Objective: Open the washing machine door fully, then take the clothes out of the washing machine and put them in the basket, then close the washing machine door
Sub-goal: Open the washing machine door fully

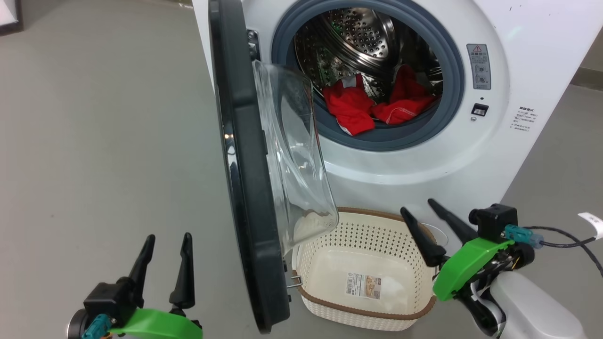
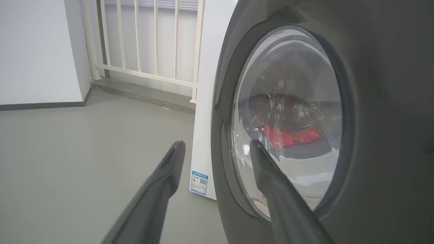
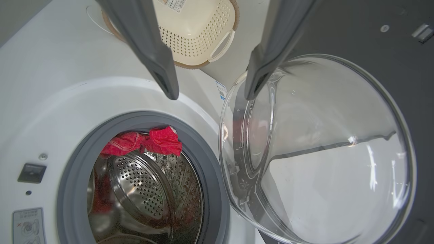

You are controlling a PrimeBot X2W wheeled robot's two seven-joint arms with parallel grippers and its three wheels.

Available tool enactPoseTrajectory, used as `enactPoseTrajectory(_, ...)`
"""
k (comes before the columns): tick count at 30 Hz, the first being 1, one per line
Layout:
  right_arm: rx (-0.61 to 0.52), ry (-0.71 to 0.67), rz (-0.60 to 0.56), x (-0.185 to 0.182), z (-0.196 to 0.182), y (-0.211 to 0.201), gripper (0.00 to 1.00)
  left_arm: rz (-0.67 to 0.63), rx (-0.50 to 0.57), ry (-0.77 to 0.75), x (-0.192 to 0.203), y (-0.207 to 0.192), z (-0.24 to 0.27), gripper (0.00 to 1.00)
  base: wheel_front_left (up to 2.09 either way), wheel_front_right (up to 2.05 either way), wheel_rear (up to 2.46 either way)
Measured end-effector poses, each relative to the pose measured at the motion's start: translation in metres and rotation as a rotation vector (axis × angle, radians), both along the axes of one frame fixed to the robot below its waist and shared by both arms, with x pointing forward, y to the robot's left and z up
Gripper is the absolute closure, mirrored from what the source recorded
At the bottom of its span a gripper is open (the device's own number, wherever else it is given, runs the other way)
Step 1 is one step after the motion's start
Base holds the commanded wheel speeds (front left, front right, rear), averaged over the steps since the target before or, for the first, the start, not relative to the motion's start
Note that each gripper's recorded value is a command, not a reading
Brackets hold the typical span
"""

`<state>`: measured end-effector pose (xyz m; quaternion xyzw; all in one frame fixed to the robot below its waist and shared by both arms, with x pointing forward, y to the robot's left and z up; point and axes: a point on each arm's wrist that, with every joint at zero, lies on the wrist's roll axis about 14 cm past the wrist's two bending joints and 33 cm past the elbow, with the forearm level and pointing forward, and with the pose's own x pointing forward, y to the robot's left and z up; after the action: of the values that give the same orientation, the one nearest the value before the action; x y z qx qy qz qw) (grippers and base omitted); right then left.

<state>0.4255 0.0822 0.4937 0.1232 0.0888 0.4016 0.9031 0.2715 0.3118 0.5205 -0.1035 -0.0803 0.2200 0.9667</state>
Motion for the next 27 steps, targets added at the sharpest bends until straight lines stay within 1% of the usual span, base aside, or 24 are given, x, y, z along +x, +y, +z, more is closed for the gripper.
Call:
enactPoseTrajectory(4, -0.034, -0.112, -0.049, 0.008, 0.011, -0.012, 0.00, -0.003, 0.010, 0.006, 0.001, -0.001, 0.000, 0.00, 0.00, 0.00, 0.00)
enactPoseTrajectory(10, -0.032, -0.197, -0.115, -0.003, 0.018, -0.023, 0.00, -0.009, 0.019, 0.012, 0.002, -0.002, -0.001, 0.00, 0.00, 0.00, 0.00)
enactPoseTrajectory(14, -0.035, -0.214, -0.141, -0.006, 0.019, -0.029, 0.00, -0.009, 0.013, 0.006, 0.003, -0.002, 0.000, 0.00, 0.00, 0.00, 0.00)
enactPoseTrajectory(21, -0.008, -0.164, -0.180, -0.012, 0.010, -0.037, 0.00, -0.011, 0.002, -0.003, 0.004, -0.003, 0.001, 0.00, 0.00, 0.00, 0.00)
enactPoseTrajectory(27, 0.004, -0.151, -0.192, -0.012, 0.009, -0.039, 0.00, -0.013, 0.000, -0.002, 0.006, -0.003, 0.001, 0.00, 0.00, 0.00, 0.00)
